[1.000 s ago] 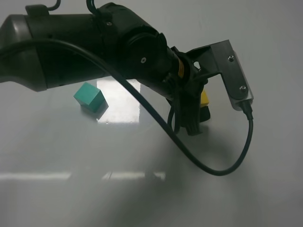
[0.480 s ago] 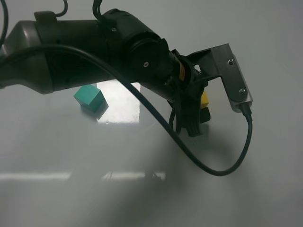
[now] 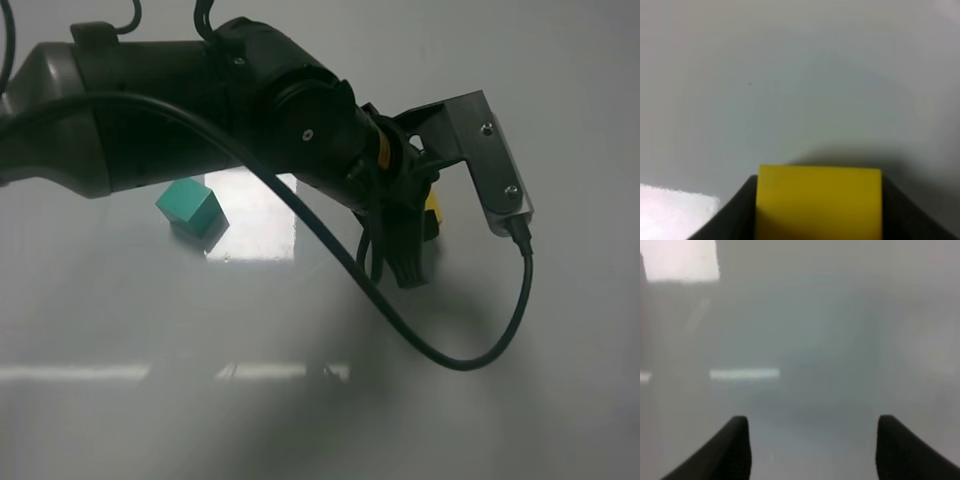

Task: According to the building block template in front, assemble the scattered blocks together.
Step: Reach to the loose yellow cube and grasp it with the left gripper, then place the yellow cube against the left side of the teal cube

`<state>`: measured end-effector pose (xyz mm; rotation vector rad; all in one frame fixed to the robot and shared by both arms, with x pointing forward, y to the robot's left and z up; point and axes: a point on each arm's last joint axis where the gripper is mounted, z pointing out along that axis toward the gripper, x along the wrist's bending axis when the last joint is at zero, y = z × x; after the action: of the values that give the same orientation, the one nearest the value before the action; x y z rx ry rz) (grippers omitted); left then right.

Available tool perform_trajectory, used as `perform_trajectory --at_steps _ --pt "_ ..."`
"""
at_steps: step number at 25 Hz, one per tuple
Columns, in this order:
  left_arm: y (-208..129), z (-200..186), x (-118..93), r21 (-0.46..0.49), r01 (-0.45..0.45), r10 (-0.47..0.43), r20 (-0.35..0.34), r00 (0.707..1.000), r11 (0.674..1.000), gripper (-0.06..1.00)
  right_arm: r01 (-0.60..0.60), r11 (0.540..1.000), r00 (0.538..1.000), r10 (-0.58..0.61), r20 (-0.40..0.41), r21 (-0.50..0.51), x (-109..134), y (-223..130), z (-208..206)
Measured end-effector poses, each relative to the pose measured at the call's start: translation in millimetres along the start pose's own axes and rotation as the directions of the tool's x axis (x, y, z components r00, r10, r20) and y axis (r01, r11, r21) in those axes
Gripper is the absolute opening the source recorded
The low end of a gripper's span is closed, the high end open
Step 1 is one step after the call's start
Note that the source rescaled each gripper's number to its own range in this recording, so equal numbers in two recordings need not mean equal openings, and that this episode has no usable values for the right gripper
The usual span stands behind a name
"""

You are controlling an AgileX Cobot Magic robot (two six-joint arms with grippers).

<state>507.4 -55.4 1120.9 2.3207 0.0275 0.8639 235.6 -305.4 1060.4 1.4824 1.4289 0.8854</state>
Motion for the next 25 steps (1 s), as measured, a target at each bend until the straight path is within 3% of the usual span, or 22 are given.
perform_trajectory --at_steps 9,16,21,25 --pt "0 -4 2 0.015 -0.003 0.003 0.0 1.0 1.0 0.0 0.0 1.0 1.0 0.0 0.0 0.0 0 0 0" --pt "17 -56 33 0.033 -0.021 0.023 -0.073 0.997 0.999 0.0 0.0 1.0 1.0 0.0 0.0 0.0 0 0 0" --pt "15 -95 50 0.123 -0.123 0.138 -0.123 0.983 0.985 0.0 0.0 1.0 1.0 0.0 0.0 0.0 0 0 0" --pt "8 -122 53 0.208 -0.194 0.217 -0.095 0.971 0.959 0.0 0.0 1.0 1.0 0.0 0.0 0.0 0 0 0"
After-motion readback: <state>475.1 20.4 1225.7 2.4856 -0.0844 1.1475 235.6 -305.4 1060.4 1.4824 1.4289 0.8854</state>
